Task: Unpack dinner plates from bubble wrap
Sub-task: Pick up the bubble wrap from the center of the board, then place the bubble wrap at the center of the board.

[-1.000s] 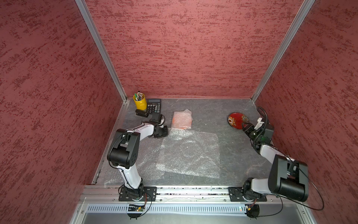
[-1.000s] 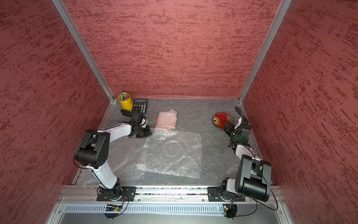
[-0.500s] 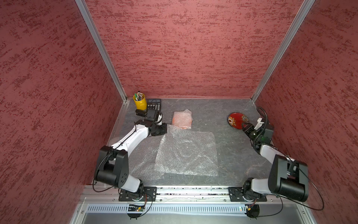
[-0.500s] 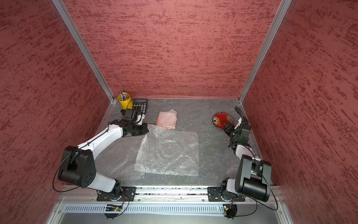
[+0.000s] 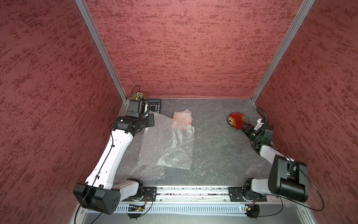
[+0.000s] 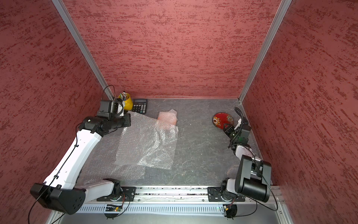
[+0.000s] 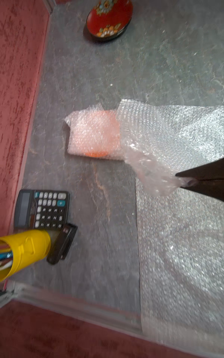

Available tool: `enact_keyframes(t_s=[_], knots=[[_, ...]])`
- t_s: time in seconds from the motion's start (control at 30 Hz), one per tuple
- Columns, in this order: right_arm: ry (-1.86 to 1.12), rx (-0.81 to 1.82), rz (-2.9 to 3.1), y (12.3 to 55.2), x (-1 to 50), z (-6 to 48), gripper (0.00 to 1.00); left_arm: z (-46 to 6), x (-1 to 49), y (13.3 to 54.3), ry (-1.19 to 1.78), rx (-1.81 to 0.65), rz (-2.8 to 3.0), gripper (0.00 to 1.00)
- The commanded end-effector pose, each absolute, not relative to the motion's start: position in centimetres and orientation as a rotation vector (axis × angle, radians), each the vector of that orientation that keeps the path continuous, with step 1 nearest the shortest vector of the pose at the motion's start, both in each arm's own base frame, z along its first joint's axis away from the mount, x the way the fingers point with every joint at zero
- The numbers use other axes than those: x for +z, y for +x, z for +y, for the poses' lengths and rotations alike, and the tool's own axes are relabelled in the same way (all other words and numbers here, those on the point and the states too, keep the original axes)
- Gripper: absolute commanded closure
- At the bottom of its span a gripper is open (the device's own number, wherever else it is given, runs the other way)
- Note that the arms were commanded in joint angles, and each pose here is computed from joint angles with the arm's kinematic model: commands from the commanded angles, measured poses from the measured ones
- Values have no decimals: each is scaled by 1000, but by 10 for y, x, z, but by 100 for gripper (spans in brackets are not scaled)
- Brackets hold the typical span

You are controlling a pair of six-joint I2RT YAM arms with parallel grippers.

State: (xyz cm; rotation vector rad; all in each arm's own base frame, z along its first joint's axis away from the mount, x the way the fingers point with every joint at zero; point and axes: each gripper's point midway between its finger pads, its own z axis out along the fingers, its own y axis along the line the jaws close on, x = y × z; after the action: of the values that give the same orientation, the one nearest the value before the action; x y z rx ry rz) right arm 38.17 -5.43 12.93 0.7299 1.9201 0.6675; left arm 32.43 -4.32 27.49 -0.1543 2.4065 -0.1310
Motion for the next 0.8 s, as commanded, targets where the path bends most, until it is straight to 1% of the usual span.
enact_keyframes(t_s=[0.0,0.2,0.4,0.6,0.77], knots=[[708,664,1904,381,136,-52,50,-8,283,312,-198,43,2425,100],[707,662,1906,381,136,-53,50,30,303,303,-284,151,2399,100],[707,666,1907,382,135,-52,50,66,309,294,-374,264,2370,100],[680,675,1917,384,136,-46,50,94,290,297,-433,361,2376,100],[627,684,1934,391,141,-35,49,121,268,295,-503,498,2394,100]])
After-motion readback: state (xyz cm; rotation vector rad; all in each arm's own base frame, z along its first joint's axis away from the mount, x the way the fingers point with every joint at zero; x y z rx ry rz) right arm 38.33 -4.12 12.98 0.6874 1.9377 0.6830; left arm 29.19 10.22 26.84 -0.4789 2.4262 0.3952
